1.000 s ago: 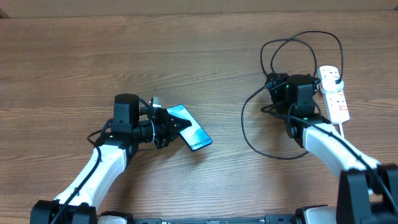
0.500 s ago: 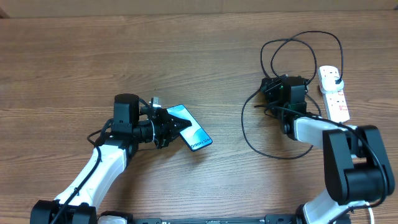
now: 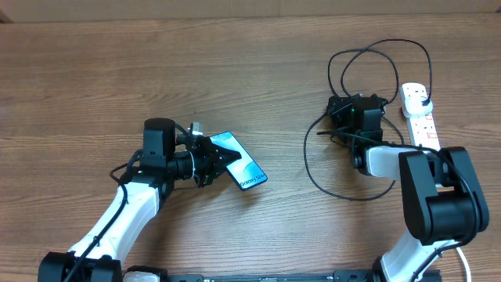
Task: Plug charger to phone and switch on socket
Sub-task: 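Grasp the black cable's USB-C plug with the right gripper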
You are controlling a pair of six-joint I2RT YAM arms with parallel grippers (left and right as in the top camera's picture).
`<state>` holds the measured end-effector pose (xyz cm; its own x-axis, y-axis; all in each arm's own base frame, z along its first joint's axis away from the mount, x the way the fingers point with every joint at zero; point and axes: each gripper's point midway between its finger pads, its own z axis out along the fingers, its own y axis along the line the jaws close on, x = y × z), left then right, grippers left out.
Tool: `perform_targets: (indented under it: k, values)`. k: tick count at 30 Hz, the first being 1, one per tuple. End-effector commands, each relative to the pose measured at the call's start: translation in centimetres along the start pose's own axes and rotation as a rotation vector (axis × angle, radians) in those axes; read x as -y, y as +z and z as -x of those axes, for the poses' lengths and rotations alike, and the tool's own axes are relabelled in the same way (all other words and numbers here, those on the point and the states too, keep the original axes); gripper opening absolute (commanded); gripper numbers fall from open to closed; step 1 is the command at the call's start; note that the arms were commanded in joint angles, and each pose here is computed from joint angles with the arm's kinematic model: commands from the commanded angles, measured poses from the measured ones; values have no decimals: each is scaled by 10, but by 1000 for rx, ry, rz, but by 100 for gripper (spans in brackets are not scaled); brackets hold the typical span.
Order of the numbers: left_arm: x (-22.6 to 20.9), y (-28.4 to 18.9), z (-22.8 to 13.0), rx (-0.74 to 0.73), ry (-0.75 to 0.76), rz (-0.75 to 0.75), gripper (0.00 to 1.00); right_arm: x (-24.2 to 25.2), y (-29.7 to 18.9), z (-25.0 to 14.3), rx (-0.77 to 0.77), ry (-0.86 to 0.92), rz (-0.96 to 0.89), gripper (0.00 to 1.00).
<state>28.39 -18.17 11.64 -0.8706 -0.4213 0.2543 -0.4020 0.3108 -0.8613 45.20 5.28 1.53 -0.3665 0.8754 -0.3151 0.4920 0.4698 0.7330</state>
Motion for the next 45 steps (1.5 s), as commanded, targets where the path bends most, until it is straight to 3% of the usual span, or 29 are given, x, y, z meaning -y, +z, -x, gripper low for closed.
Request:
perform_targets:
  k: [1, 9, 14, 31, 39, 45]
  values:
    - [10, -2, -2, -21, 41, -29, 5, 12, 12, -3, -8, -4, -36, 50]
    - [10, -2, -2, -20, 41, -28, 5, 15, 16, -3, -8, -4, -44, 37]
    - [10, -2, -2, -20, 41, -29, 5, 12, 22, -2, -13, -4, -38, 36]
    - [10, -2, -1, -13, 41, -25, 6, 34, 25, -21, -99, -3, -112, 4]
    - [12, -2, -4, -34, 54, -37, 4, -12, 9, -36, -224, -253, 73, 4]
    - [35, -6, -19, -123, 246, -148, 4, -54, -47, -51, -379, -327, 185, 4]
